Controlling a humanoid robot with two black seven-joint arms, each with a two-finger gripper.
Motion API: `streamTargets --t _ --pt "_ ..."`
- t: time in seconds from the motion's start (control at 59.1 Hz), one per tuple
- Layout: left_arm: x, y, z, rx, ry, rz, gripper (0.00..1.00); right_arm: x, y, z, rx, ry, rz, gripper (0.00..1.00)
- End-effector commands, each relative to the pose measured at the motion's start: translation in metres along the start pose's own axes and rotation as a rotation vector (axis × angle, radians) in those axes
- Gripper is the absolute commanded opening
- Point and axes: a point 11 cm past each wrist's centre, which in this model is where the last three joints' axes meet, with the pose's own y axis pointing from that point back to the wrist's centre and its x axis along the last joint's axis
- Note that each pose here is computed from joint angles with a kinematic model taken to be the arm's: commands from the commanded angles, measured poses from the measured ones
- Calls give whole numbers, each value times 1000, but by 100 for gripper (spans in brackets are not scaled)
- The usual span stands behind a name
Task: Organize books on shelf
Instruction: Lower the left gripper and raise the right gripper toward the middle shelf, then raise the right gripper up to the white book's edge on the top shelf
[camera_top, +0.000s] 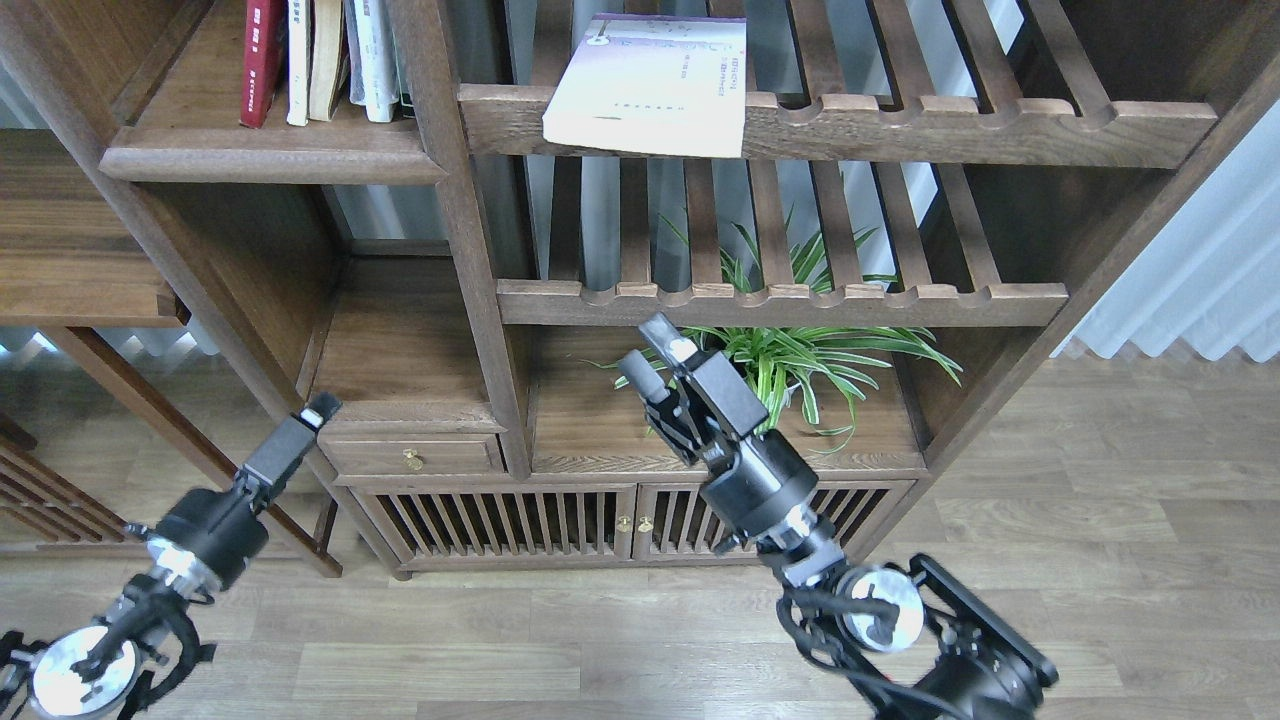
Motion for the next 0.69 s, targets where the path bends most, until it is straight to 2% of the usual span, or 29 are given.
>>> streamTargets --t 0.0,0.676 --pt "5 3 -1 1 3 14 100 -6 -14 -7 5 21 2 98" --pt "15 12 -12 18 18 48 100 -26 -58 -34 73 95 28 98"
